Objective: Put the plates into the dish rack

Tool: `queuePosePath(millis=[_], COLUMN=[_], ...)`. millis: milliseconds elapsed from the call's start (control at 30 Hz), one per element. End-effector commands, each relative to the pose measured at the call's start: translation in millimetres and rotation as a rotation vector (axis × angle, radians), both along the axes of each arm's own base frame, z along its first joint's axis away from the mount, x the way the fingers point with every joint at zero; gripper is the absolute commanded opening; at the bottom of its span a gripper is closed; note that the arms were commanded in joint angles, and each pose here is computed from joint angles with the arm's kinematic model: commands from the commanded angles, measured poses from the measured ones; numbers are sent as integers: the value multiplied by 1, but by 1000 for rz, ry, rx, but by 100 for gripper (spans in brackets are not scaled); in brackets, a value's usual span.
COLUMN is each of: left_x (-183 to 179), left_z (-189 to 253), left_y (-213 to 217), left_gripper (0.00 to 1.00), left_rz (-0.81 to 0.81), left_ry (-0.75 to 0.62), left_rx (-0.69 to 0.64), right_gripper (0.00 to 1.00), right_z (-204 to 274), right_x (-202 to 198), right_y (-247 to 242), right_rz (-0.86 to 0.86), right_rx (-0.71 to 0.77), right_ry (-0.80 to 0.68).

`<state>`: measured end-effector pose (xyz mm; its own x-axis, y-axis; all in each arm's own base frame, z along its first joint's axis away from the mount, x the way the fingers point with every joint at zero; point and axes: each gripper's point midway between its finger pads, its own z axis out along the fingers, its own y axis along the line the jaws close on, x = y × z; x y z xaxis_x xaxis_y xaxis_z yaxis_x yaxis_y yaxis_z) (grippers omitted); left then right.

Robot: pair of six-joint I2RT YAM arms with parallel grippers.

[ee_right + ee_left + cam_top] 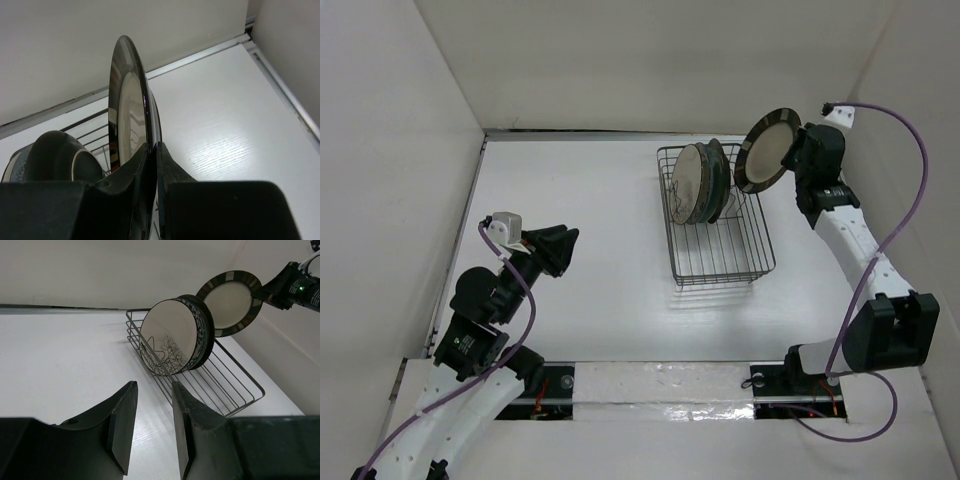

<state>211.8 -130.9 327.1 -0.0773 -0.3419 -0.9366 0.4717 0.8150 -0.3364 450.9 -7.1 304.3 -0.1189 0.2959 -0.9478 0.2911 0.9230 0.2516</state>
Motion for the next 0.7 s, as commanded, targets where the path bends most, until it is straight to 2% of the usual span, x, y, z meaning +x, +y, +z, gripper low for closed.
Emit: queuePosePath(millis=[0,200,333,667], left_x=[2,2,0,-1], left_z=[7,8,10,11], left_y=[-4,-4,-3,-3], left_gripper=[30,30,30,30], left_rz=[-12,-11,-12,-18], left_ry=[-29,-31,-38,-42], left_rx=[-6,-5,-9,-12], right_gripper=[0,0,0,0], right_z=[95,93,78,39], right_x=[8,19,23,30], right_y=[-4,5,14,54], right_rz=[-58,-41,-27,42], right_rx=[-95,-236,-269,-458], right_ry=[-240,-152,-112,-11])
